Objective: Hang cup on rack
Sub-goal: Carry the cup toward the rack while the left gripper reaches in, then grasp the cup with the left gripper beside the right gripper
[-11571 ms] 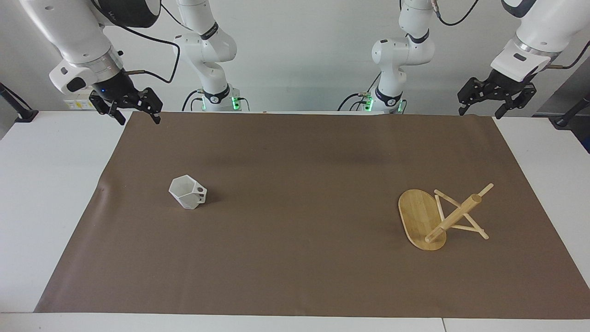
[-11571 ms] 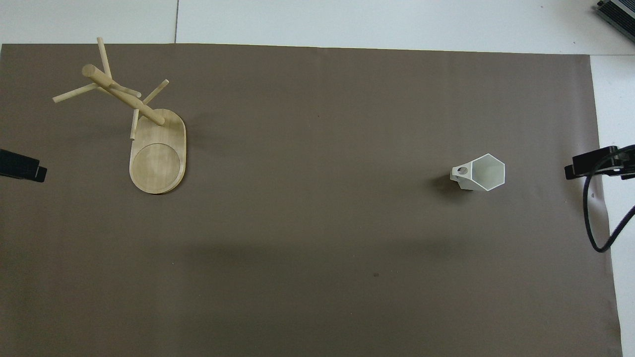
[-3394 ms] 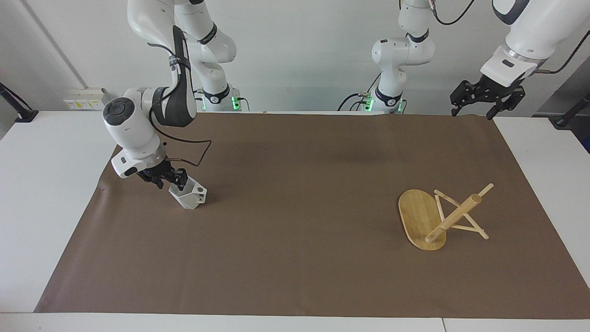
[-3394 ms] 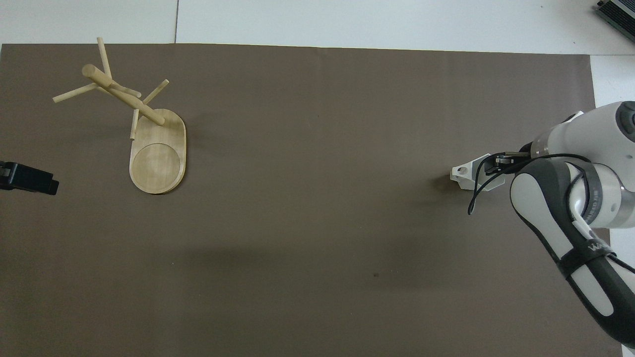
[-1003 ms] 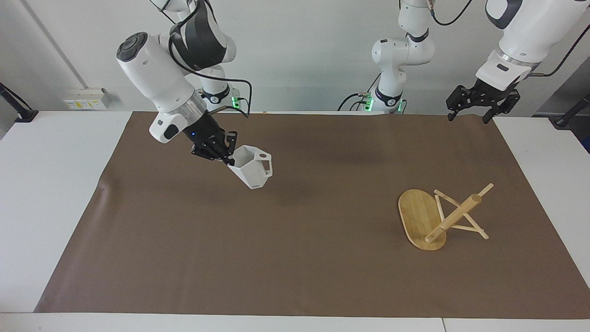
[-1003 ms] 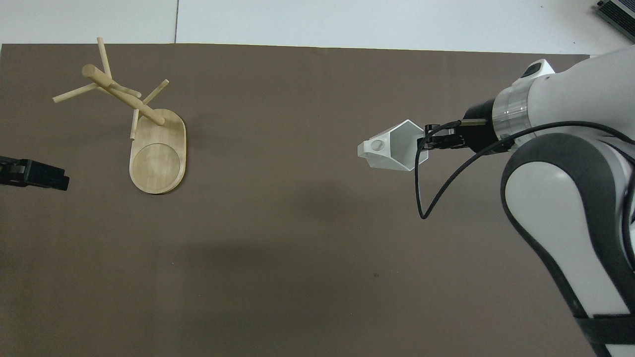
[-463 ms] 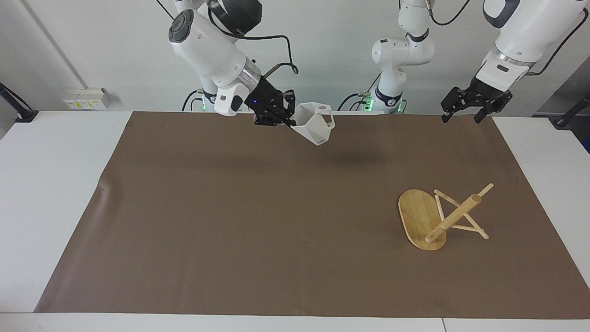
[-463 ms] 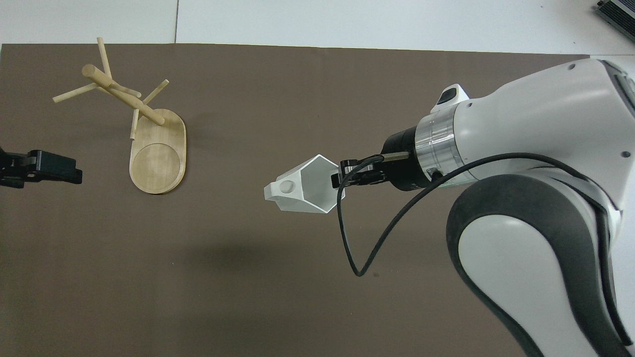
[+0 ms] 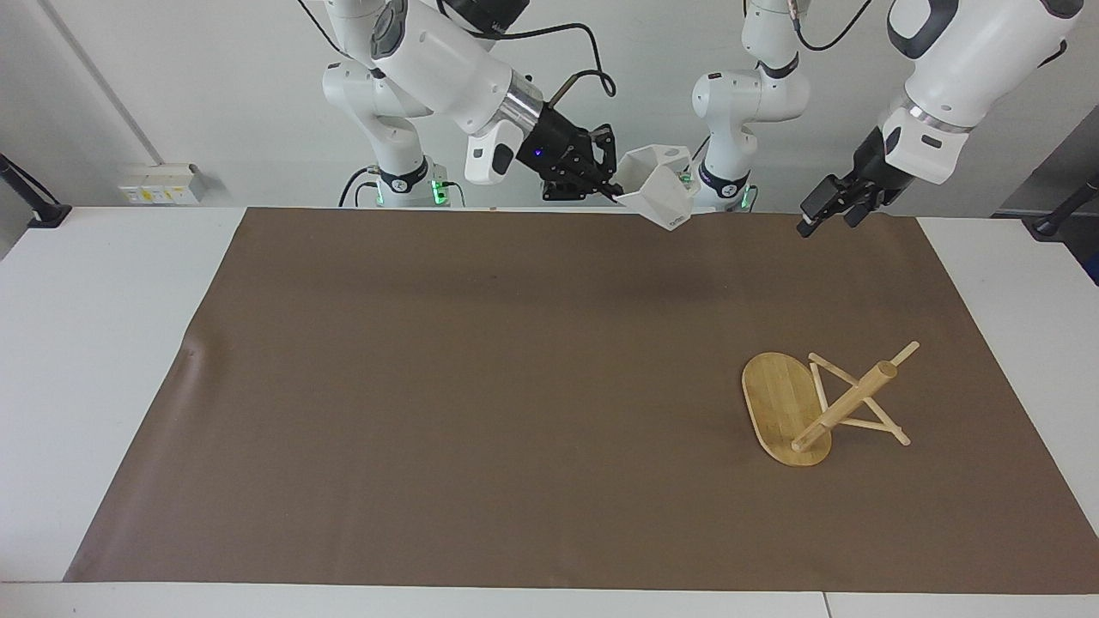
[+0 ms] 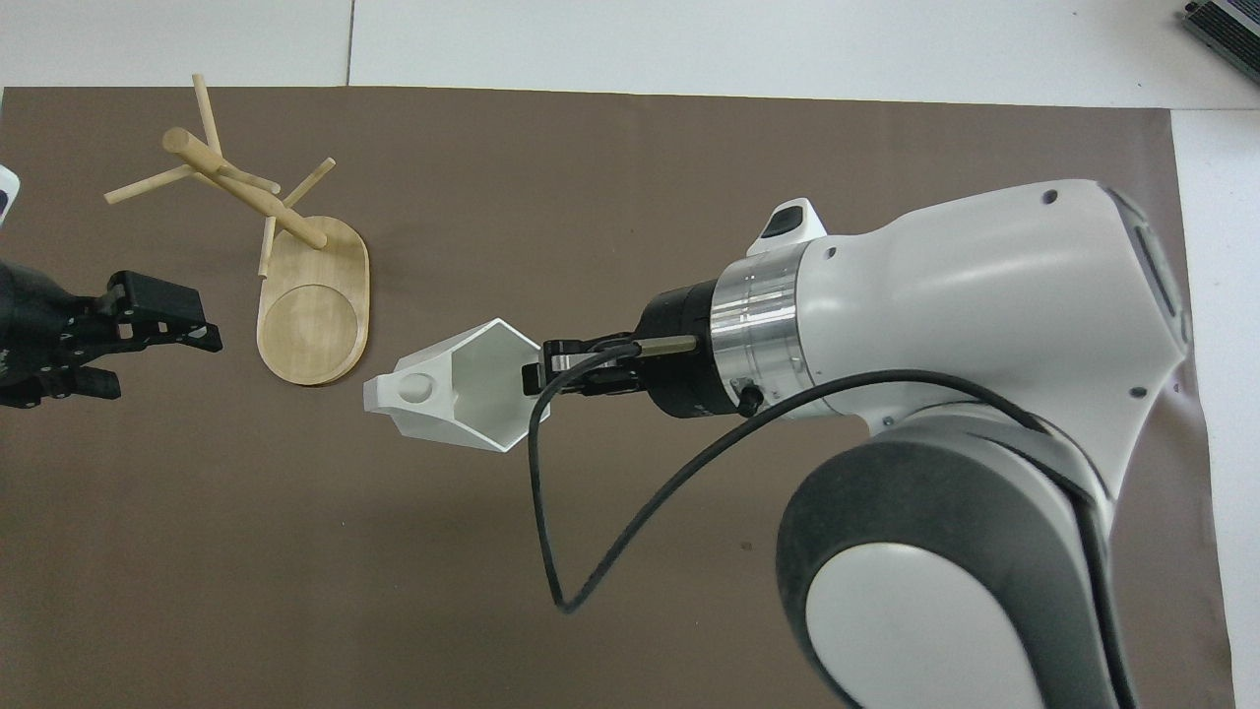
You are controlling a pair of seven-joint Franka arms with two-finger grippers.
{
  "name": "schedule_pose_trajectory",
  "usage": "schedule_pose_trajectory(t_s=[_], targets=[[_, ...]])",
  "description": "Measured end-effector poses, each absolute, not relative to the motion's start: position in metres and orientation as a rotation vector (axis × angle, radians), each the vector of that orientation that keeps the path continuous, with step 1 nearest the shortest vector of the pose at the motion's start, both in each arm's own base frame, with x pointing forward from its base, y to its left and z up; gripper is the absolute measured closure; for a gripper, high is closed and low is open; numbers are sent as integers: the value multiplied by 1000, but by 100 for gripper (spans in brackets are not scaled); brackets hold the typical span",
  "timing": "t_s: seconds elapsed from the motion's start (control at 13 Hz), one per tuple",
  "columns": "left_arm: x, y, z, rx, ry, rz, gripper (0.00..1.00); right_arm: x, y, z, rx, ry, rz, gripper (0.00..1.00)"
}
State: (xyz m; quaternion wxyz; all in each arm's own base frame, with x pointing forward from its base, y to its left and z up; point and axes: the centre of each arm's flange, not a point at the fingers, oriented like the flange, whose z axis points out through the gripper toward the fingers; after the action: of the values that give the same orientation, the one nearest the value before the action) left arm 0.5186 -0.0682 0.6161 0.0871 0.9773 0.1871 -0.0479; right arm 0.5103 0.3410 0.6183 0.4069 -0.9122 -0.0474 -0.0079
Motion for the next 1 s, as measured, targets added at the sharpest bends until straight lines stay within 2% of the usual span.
schedule_pose_trajectory(t_s=[0.31,1.0], targets=[[518,-80,611,2744,938,-235,0,497,374,627,-2253,-53,-103,96],[524,-92,613,2318,1527,-376,0,512,377,605,-2226,12,-127,96]])
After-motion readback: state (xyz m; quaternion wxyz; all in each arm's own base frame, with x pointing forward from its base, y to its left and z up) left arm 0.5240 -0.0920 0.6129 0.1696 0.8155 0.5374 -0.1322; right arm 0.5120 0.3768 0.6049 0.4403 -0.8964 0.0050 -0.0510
